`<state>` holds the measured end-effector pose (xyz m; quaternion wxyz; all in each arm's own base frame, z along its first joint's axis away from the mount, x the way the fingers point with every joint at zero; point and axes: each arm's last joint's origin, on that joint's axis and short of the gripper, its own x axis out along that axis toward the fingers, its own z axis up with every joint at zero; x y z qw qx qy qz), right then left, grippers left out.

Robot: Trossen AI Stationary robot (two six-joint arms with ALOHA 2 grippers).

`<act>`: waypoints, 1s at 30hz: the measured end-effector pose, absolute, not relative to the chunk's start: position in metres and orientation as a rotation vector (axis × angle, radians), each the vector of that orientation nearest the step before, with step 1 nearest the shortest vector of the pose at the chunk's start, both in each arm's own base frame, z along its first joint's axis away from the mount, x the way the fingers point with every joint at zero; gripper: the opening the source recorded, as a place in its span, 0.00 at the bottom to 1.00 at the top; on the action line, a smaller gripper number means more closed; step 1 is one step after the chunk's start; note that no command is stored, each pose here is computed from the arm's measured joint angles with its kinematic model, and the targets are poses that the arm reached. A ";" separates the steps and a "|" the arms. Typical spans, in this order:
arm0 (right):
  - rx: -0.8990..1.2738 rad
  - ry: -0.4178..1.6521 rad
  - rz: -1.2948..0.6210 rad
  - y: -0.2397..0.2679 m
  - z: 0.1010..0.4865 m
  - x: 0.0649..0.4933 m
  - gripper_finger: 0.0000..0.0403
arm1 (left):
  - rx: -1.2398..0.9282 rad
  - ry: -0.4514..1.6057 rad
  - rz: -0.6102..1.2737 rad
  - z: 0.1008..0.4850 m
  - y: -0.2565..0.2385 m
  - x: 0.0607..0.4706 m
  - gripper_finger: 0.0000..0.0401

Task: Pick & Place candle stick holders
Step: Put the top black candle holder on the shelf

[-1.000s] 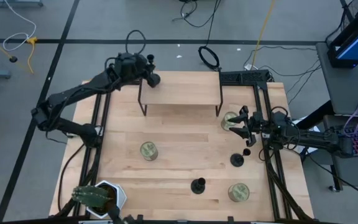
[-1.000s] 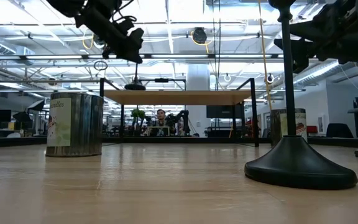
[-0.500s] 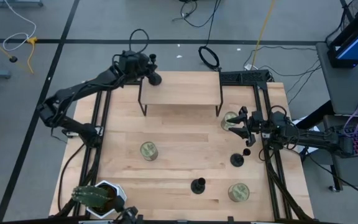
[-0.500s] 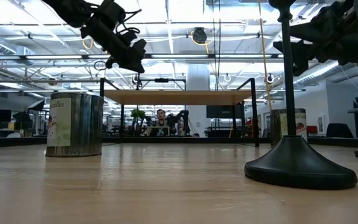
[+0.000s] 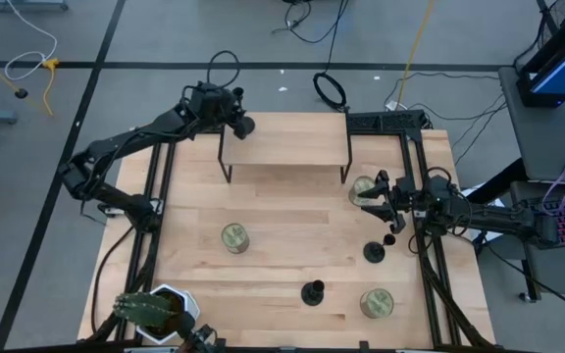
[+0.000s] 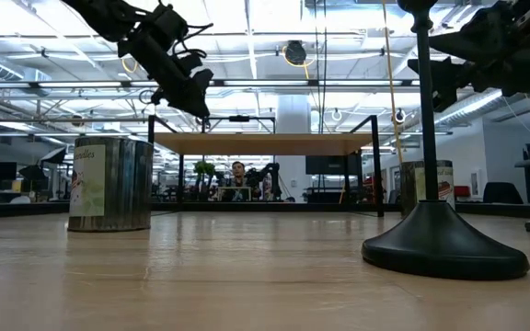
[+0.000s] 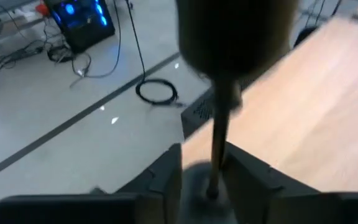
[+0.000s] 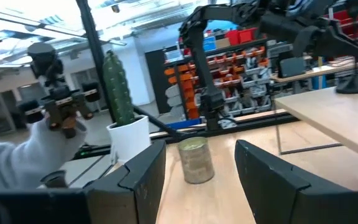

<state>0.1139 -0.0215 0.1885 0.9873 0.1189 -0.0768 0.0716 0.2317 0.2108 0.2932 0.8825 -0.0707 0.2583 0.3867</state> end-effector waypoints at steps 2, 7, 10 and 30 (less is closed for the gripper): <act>0.236 -0.150 0.168 -0.020 0.188 0.114 0.46 | -0.147 0.562 0.805 0.293 0.207 0.232 0.37; 0.224 -0.143 0.220 -0.014 0.188 0.115 0.46 | -0.110 0.654 0.846 0.293 0.193 0.228 0.47; 0.207 -0.132 0.265 -0.009 0.187 0.116 0.46 | -0.102 0.663 0.826 0.302 0.178 0.224 0.50; 0.073 -0.176 0.586 0.019 0.191 0.120 0.50 | -0.030 0.574 0.227 0.345 0.054 0.217 0.50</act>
